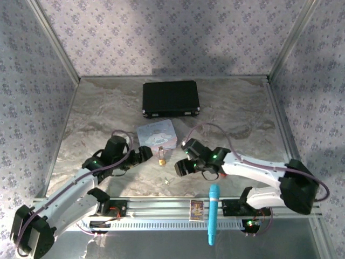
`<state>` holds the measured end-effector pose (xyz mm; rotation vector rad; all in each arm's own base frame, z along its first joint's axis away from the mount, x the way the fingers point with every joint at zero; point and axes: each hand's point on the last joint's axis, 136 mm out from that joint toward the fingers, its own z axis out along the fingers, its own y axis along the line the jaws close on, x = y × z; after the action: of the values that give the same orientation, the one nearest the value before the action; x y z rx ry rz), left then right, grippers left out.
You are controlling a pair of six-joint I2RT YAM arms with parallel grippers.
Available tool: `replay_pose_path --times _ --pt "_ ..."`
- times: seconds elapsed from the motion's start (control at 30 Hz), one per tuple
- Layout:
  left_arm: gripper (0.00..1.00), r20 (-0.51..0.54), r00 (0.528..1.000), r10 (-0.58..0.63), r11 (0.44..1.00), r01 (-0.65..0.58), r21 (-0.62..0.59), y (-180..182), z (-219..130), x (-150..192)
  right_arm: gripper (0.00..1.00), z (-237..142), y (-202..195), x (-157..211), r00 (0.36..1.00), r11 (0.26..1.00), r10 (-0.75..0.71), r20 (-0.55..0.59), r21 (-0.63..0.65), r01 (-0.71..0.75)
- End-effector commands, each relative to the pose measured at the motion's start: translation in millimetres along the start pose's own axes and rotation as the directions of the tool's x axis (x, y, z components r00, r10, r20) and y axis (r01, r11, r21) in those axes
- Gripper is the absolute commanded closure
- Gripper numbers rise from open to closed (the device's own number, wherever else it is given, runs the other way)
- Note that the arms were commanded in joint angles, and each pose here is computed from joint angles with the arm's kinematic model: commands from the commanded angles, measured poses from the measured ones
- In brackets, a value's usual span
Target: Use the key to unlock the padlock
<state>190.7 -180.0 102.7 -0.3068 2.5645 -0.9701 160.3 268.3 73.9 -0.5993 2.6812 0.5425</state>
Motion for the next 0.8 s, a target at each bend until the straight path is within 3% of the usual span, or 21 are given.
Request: replay_pose_path --times 0.0,0.33,0.77 --pt "0.04 -0.012 0.999 -0.046 0.998 0.045 -0.042 12.2 5.7 11.2 0.26 9.7 28.5 -6.2 1.000 1.000 0.016 0.016 -0.003 -0.016" --pt "0.06 -0.018 0.999 -0.043 0.998 0.043 -0.052 19.2 14.7 20.8 0.45 47.6 73.8 12.4 0.996 0.998 -0.059 -0.062 -0.005 0.059" --pt "0.06 -0.001 0.998 -0.058 0.996 0.058 -0.064 25.8 17.3 23.2 0.60 68.3 59.3 42.3 0.987 0.989 -0.061 -0.150 0.122 0.079"
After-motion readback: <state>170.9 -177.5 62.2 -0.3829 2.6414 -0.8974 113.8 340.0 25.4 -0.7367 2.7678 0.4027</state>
